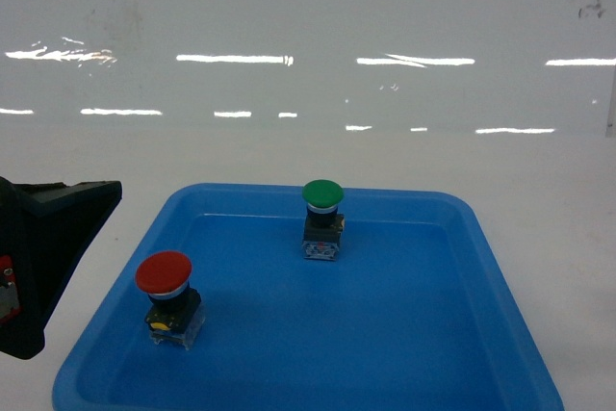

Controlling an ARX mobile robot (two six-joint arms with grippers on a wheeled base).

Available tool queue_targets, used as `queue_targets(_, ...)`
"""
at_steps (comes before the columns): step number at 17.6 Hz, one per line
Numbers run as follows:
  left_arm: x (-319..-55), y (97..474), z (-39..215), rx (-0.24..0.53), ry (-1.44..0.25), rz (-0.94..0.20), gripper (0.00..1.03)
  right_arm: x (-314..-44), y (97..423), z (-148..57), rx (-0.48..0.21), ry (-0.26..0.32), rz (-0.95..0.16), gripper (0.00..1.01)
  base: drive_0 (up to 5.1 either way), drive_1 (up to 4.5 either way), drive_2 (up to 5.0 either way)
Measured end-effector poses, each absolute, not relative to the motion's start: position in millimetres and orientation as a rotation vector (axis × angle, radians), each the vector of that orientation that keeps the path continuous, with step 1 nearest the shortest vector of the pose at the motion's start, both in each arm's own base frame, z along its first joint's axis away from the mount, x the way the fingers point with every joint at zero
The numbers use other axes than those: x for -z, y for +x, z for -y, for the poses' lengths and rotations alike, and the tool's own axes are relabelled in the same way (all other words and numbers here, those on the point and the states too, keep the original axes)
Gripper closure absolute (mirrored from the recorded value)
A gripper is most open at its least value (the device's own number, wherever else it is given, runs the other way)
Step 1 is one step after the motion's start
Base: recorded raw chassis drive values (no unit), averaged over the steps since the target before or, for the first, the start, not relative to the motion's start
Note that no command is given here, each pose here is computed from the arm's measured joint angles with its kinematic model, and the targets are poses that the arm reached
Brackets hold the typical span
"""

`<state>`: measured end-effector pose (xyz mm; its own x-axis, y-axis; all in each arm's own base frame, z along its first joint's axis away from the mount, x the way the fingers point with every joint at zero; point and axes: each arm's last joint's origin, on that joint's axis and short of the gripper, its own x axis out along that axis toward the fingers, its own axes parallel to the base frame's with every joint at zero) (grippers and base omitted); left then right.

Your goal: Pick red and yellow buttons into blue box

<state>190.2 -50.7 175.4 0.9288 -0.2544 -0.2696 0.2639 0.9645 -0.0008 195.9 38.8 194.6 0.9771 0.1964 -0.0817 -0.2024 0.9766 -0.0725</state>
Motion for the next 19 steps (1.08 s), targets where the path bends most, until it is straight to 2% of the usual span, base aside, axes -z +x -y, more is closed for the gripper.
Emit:
queue_targets(2, -175.5, 190.2, 50.7, 0.265, 0.036, -0.271, 0.05, -202.5, 172.7, -33.6, -0.169, -0.085, -0.029, 0.67, 0.0, 0.00, 0.0)
queue_targets(5, -175.5, 190.2, 50.7, 0.265, 0.035, -0.271, 0.05, -195.1, 130.6, -27.2, -0.078, -0.085, -0.015, 0.67, 0.0, 0.00, 0.0)
queue_targets(7, -175.5, 190.2, 50.7, 0.265, 0.035, -0.271, 0.05, -189.8, 116.7, -32.9, -0.079, -0.083, 0.009, 0.67, 0.0, 0.00, 0.0)
queue_targets(11, -177.3, 205.1, 66.2, 0.310, 0.040, -0.347, 0.05, -188.9, 117.0, -32.3, -0.064, -0.087, 0.005, 0.67, 0.0, 0.00, 0.0)
queue_targets(13, -167.5, 218.9, 72.5, 0.309, 0.050, -0.386, 0.05, -188.9, 117.0, -32.3, -0.064, -0.088, 0.005, 0.67, 0.0, 0.00, 0.0)
queue_targets(16, -142.4, 235.2, 77.8, 0.270, 0.095, -0.455, 0.05, -188.9, 117.0, -32.3, -0.064, -0.088, 0.004, 0.67, 0.0, 0.00, 0.0)
queue_targets(19, -128.9, 252.3, 82.0, 0.225, 0.113, -0.496, 0.05, -188.9, 117.0, -32.3, -0.064, -0.087, 0.005, 0.67, 0.0, 0.00, 0.0)
